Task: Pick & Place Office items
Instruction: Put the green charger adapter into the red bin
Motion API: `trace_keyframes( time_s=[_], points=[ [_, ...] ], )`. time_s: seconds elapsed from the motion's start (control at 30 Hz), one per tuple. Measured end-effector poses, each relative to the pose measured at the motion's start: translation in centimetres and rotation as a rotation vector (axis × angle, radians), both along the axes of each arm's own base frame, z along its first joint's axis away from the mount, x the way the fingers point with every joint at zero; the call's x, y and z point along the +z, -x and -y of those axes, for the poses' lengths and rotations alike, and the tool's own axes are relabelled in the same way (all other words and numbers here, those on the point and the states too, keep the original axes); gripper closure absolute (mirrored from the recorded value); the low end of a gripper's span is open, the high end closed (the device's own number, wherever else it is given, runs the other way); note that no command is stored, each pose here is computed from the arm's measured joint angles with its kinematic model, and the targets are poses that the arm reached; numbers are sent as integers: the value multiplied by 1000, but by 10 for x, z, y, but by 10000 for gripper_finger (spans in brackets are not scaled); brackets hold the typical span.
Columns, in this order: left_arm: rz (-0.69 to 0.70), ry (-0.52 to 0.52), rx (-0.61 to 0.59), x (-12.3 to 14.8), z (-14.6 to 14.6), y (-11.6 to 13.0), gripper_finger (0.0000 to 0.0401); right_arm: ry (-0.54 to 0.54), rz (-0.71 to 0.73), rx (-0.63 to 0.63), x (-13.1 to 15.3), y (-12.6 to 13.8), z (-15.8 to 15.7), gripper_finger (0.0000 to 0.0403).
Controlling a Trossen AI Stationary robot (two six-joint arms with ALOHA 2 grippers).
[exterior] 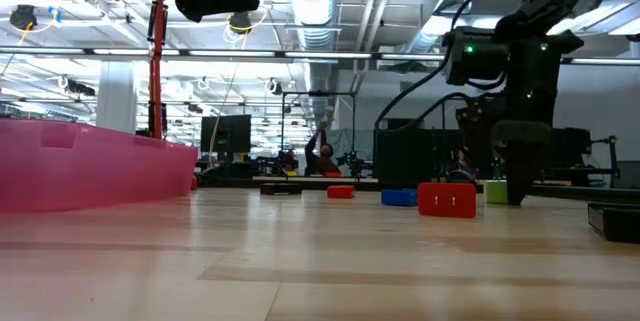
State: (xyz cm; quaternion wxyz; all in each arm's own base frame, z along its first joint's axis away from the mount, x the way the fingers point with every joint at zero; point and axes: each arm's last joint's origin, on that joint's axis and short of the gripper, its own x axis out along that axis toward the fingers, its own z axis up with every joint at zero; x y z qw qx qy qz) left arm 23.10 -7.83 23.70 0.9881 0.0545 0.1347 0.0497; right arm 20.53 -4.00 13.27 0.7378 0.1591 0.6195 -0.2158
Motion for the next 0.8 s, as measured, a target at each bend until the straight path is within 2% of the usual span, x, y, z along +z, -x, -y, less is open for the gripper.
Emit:
trace_keyframes(
  time_s=[0.27, 0.63, 0.8],
  points=[
    [0, 0, 0, 0, 0, 0, 164, -5, 24, 11, -5, 2, -1, 246],
    [0, 0, 0, 0, 0, 0, 164, 1, 42, 19, -5, 1, 3, 227],
    [0, 0, 0, 0, 0, 0, 164, 7, 51, 35, -5, 0, 4, 253]
  ],
)
